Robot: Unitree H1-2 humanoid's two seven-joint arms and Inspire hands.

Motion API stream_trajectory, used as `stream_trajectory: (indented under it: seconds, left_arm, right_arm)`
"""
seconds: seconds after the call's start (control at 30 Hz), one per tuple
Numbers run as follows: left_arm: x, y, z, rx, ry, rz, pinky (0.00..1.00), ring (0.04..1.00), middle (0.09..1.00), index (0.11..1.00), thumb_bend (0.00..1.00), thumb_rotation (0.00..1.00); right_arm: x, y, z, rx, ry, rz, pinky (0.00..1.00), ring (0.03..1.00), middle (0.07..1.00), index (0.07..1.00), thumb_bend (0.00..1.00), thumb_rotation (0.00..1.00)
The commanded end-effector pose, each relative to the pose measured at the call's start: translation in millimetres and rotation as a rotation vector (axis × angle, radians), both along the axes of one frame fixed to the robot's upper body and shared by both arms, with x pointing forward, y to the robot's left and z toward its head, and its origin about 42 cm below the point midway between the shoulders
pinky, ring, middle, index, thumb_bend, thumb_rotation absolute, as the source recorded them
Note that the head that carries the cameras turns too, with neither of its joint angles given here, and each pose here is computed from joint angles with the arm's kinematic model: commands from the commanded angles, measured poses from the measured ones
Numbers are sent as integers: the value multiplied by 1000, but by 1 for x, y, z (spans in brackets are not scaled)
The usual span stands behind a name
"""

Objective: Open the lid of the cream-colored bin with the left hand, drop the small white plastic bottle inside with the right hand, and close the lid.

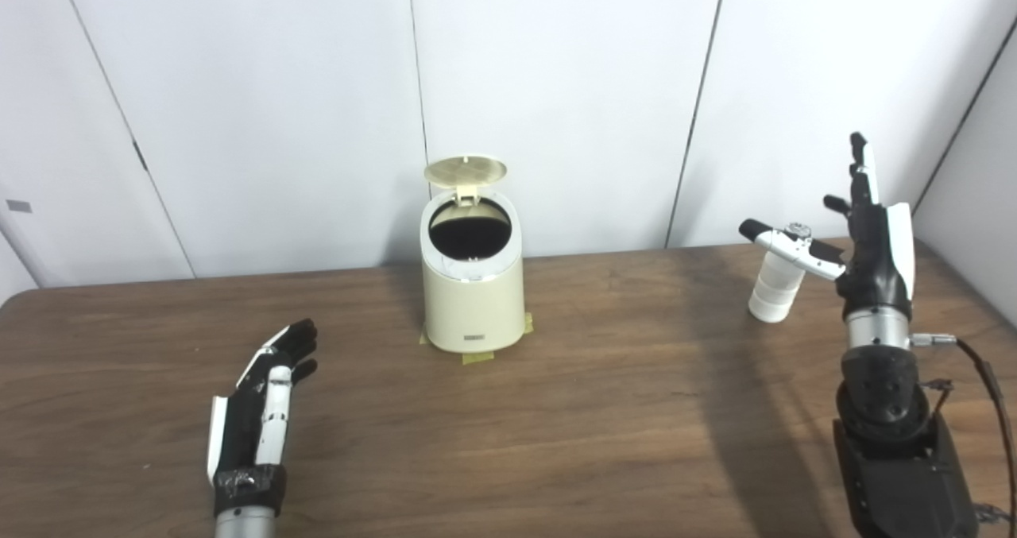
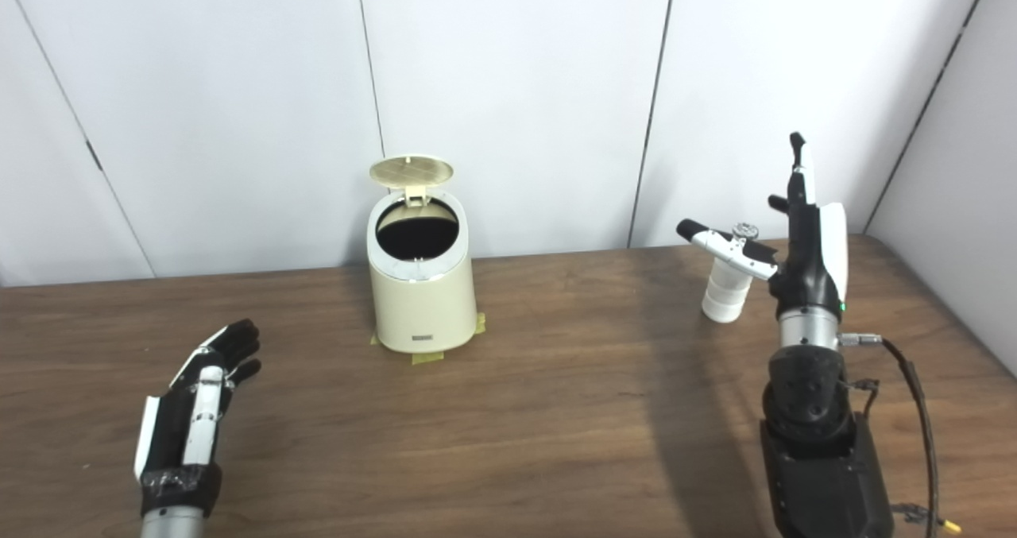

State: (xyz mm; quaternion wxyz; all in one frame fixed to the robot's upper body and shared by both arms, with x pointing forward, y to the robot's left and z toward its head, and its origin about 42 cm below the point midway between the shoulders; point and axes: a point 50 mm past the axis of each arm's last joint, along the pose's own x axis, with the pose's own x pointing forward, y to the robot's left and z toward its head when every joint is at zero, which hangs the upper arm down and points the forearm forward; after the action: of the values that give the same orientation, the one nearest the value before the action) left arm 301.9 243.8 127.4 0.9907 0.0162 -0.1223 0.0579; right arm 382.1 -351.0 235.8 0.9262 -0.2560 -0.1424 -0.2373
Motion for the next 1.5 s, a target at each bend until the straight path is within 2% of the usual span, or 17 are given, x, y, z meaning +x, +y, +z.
stream_trajectory:
  seconds: [0.0, 0.27, 0.5, 0.67, 0.8, 1.03, 1.27, 1.47]
  left_arm:
    - [-4, 1, -10, 2, 22, 2, 829, 846, 827, 810, 139, 807]
    - [-4, 0, -10, -4, 19, 4, 815, 840, 822, 809, 128, 748]
    - [-4, -1, -9, 3, 19, 7, 820, 845, 824, 809, 127, 780]
    - [-4, -1, -9, 18, 10, 8, 819, 844, 824, 812, 133, 792]
    - [-5, 0, -8, 20, 7, 10, 817, 842, 823, 814, 126, 808]
    - [-6, 4, -8, 22, -1, 6, 816, 843, 826, 815, 144, 814]
    - [-7, 4, -8, 18, -2, 10, 816, 844, 826, 815, 156, 817]
    - [-7, 4, -7, 15, 0, 11, 810, 845, 828, 815, 146, 815]
  right_arm:
    - [6, -4, 23, -45, -76, 5, 809, 988, 1000, 1000, 912, 364]
    - [12, -16, 4, -46, -9, -1, 864, 1000, 1000, 1000, 951, 405]
    - [13, -24, -18, -40, -2, 11, 861, 984, 1000, 1000, 958, 430]
    - [17, -30, -33, -15, 3, 34, 930, 999, 1000, 1000, 962, 445]
    - [18, -30, -41, -1, 12, 42, 942, 1000, 1000, 1000, 962, 425]
    - [21, -28, -49, 30, 37, 24, 940, 1000, 1000, 1000, 1000, 434]
    - [25, -28, -57, 18, 64, 6, 904, 982, 999, 1000, 937, 408]
    - [28, -30, -63, 9, 79, -9, 860, 948, 969, 975, 955, 430]
